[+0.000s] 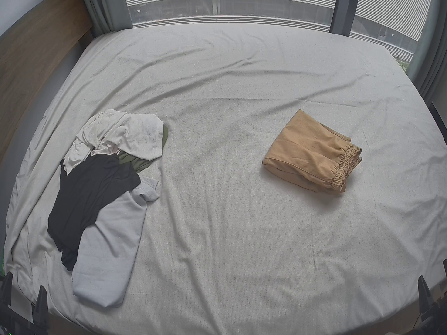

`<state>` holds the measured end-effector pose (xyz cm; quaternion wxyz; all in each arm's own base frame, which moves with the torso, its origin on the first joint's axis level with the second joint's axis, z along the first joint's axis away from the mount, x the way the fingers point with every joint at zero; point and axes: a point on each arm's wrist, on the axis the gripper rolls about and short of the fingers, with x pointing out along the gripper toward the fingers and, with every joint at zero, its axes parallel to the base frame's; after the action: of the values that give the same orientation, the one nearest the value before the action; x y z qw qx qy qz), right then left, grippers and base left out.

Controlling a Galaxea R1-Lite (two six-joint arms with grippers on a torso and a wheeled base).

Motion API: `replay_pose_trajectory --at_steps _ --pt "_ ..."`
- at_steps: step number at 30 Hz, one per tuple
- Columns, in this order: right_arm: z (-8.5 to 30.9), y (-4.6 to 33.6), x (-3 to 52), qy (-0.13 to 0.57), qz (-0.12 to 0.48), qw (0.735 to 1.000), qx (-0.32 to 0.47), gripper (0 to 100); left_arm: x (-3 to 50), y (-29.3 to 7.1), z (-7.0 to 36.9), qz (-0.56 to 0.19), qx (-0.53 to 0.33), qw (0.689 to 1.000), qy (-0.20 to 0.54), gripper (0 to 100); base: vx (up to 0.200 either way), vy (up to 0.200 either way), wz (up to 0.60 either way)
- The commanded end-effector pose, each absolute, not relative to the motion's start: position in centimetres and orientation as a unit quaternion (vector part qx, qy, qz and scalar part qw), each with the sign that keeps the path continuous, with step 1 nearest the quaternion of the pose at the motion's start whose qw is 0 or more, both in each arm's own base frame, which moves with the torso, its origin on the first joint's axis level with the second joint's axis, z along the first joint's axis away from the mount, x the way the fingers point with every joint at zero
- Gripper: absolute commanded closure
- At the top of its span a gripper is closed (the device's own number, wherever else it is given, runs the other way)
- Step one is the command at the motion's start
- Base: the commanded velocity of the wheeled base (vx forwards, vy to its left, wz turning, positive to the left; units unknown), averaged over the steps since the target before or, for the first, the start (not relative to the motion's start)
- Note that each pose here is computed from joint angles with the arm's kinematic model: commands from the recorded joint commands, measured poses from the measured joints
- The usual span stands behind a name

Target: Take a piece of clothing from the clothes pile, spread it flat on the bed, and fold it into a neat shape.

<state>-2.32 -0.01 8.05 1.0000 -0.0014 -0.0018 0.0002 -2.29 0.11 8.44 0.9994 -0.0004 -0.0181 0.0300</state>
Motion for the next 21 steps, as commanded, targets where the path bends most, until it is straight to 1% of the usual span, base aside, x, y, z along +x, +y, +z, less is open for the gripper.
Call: replay_pose_trajectory --at_steps 1,3,21 --pt "7.53 0.03 -2.28 0.001 0.007 1.0 -0.006 0 -2.28 -0.03 7.53 -0.006 -0.014 1.0 0.003 0 0.0 0.0 0.0" --pt "7.52 0.03 -2.28 0.001 0.008 1.0 -0.006 0 -2.27 -0.06 7.58 -0.011 -0.002 1.0 0.002 0 0.0 0.0 0.0" --pt "7.53 0.04 -2.28 0.001 0.01 1.0 -0.005 0 -2.28 -0.06 7.56 -0.008 -0.001 1.0 -0.001 0 0.0 0.0 0.0"
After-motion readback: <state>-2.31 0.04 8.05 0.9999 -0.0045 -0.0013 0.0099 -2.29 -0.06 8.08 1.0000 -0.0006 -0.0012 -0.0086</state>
